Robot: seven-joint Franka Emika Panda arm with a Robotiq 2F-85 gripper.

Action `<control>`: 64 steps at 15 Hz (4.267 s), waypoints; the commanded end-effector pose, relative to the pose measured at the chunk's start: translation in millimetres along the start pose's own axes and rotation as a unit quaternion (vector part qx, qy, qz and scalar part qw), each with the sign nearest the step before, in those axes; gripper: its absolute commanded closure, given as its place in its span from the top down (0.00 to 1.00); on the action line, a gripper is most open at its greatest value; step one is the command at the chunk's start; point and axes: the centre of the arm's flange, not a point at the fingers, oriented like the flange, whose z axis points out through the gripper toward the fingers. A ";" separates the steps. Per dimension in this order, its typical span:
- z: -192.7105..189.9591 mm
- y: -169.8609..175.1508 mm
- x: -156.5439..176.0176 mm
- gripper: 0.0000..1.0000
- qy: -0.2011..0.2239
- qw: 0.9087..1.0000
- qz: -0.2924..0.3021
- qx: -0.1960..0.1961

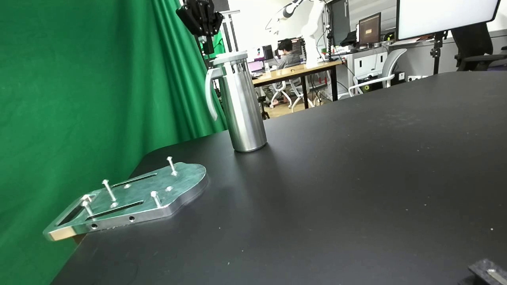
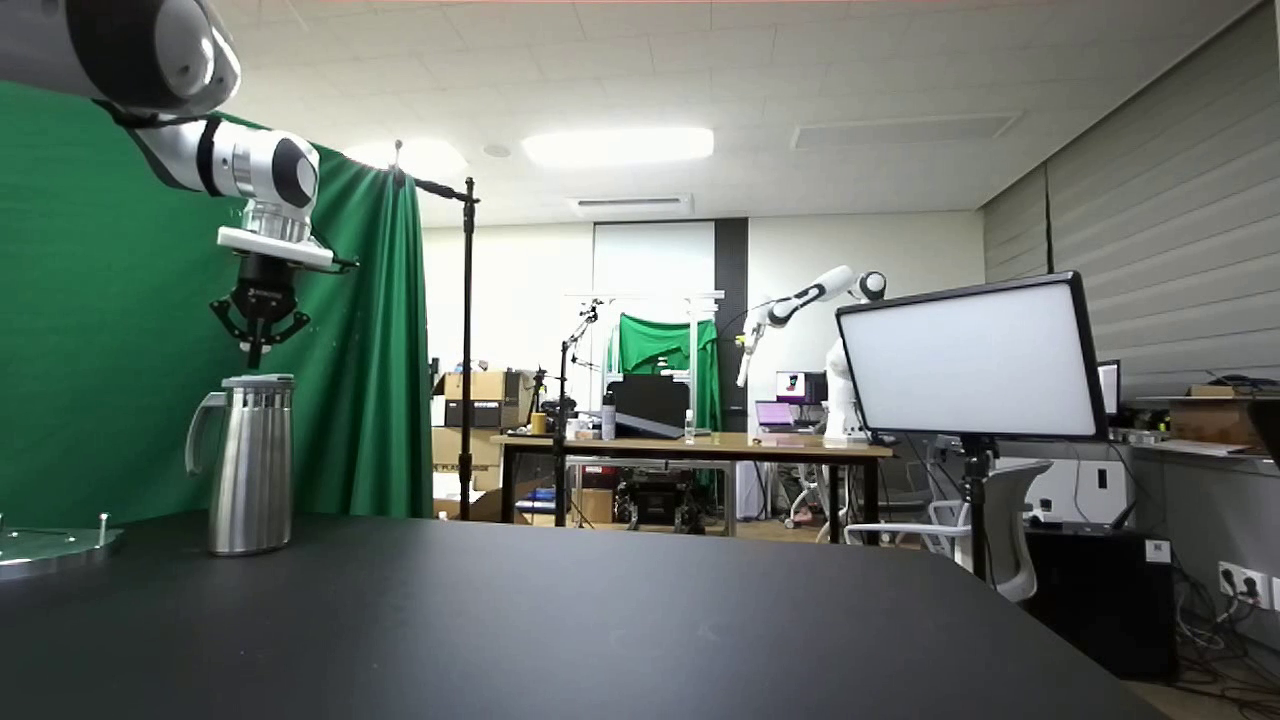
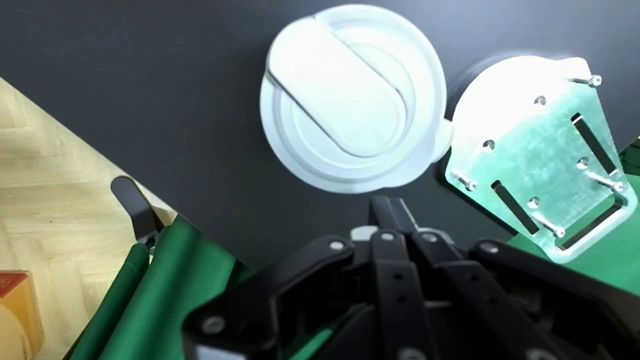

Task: Press the button on the lid to open the drinking hole of the bottle

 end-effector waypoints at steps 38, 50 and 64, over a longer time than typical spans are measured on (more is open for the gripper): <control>-11.6 -2.0 -13.7 0.00 -0.034 0.999 0.037 0.005; -0.4 0.3 -18.9 0.00 -0.069 0.997 0.045 0.011; 19.8 2.4 -13.8 0.00 -0.076 0.996 0.041 0.017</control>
